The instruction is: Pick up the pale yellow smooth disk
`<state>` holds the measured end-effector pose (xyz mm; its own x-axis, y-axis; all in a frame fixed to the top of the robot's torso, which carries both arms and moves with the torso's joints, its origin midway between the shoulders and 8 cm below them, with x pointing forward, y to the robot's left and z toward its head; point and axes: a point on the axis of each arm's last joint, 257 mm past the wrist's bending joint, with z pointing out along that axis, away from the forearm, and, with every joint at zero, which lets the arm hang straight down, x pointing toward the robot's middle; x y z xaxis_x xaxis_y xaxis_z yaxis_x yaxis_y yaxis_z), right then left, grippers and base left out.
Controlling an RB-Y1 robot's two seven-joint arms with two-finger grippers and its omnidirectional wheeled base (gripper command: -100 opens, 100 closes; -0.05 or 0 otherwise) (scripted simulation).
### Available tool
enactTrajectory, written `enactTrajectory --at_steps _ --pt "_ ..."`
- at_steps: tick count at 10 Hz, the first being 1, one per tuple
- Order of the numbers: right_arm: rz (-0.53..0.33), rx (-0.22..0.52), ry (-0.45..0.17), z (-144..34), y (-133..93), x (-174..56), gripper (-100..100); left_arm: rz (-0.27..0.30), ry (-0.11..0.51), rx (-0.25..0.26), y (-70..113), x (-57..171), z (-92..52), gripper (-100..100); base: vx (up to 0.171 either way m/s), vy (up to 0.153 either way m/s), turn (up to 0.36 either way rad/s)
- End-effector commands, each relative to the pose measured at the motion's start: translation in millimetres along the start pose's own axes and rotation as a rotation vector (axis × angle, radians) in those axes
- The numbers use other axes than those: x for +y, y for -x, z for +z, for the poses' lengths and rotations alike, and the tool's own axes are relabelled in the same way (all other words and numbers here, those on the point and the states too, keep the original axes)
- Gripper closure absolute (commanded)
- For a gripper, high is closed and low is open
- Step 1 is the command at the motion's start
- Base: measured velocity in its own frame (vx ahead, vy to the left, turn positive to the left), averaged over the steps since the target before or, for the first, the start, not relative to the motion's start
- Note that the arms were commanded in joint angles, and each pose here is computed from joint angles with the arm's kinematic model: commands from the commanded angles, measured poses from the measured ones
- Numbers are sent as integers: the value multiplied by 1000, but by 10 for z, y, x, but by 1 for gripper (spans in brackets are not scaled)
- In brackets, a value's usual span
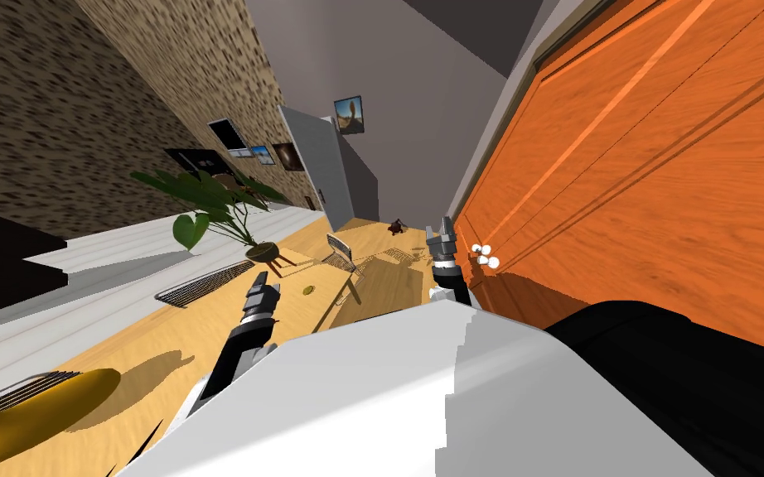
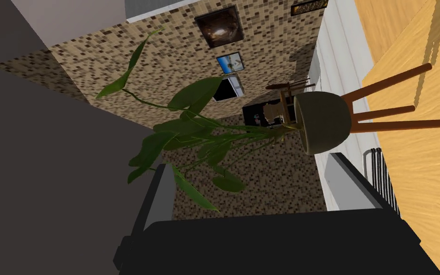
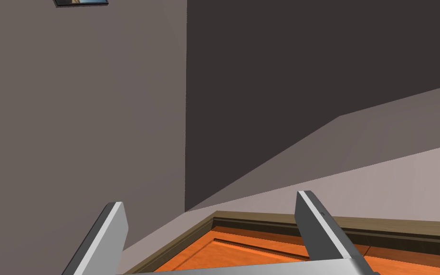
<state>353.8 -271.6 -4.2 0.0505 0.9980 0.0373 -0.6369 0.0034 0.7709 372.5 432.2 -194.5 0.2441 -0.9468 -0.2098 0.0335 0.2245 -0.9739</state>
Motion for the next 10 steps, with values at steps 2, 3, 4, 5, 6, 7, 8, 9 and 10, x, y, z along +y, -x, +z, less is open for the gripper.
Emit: enactTrajectory --at_steps 2,3,4,5,6,7,8,9,10 --pt "0 0 0 0 0 0 0 1 108 -23 231 369 -44 -100 -7 -5 -52" --pt "0 0 0 0 0 0 0 0 175 -45 425 596 -80 -100 -6 -7 -79" --pt "0 0 0 0 0 0 0 0 199 -48 440 683 -104 -100 -5 -5 -42" --pt "0 0 0 0 0 0 0 -4 267 -74 648 912 -161 -100 -3 -8 -94" --pt "0 0 0 0 0 0 0 -5 289 -77 660 987 -187 -100 -3 -4 -34" --pt "0 0 0 0 0 0 0 -11 347 -105 870 1175 -249 -100 1 -8 -78" --pt "0 0 0 0 0 0 0 -12 378 -110 887 1274 -292 -100 0 -5 -41" --pt "0 0 0 0 0 0 0 -22 420 -136 1079 1387 -332 -100 2 -8 -70" --pt "0 0 0 0 0 0 0 -23 465 -144 1112 1538 -413 -100 3 -6 -54"
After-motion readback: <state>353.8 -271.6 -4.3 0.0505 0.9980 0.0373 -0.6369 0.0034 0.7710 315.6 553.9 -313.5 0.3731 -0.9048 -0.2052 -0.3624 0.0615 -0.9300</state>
